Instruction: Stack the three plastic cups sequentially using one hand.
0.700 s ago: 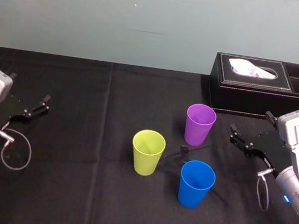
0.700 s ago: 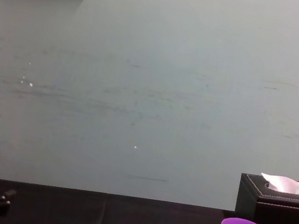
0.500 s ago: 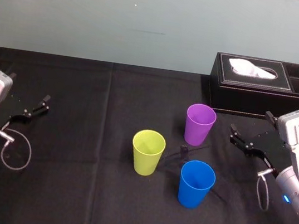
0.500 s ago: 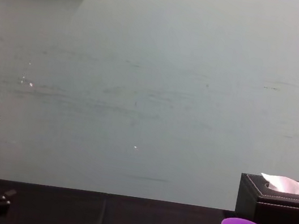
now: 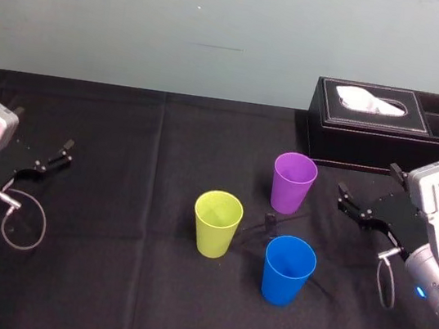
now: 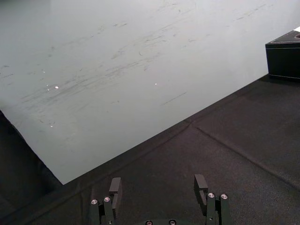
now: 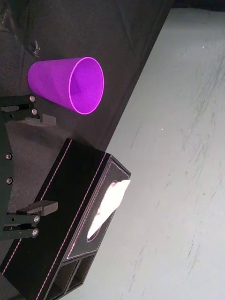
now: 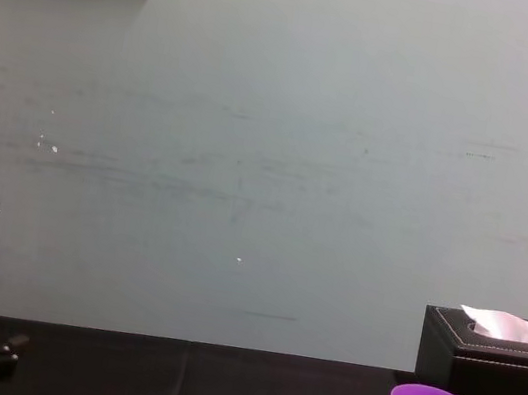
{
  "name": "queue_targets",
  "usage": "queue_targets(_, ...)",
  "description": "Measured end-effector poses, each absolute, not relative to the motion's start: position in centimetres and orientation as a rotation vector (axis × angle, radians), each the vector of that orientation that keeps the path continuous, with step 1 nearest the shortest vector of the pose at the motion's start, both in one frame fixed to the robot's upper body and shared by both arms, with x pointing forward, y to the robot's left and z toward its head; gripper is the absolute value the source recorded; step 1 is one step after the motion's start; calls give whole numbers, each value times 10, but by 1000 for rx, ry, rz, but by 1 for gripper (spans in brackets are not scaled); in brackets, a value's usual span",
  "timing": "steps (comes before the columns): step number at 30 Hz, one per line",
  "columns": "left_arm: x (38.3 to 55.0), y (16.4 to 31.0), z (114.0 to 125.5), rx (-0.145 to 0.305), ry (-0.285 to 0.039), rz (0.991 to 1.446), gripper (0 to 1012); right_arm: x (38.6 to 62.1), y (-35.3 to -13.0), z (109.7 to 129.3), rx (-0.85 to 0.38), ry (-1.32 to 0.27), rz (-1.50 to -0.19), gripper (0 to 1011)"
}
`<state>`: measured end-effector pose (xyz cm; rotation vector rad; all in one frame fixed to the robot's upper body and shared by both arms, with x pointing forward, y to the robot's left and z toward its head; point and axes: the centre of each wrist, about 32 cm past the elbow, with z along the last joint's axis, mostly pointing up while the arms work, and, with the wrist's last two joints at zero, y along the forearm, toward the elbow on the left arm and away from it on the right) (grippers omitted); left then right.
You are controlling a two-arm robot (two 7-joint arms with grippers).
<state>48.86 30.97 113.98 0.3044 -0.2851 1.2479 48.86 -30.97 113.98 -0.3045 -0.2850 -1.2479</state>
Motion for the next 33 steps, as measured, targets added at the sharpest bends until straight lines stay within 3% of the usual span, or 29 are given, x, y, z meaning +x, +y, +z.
queue_targets(33, 489, 310, 1140, 304, -285, 1248, 1010, 488, -310, 1143, -300, -276, -1251, 1003)
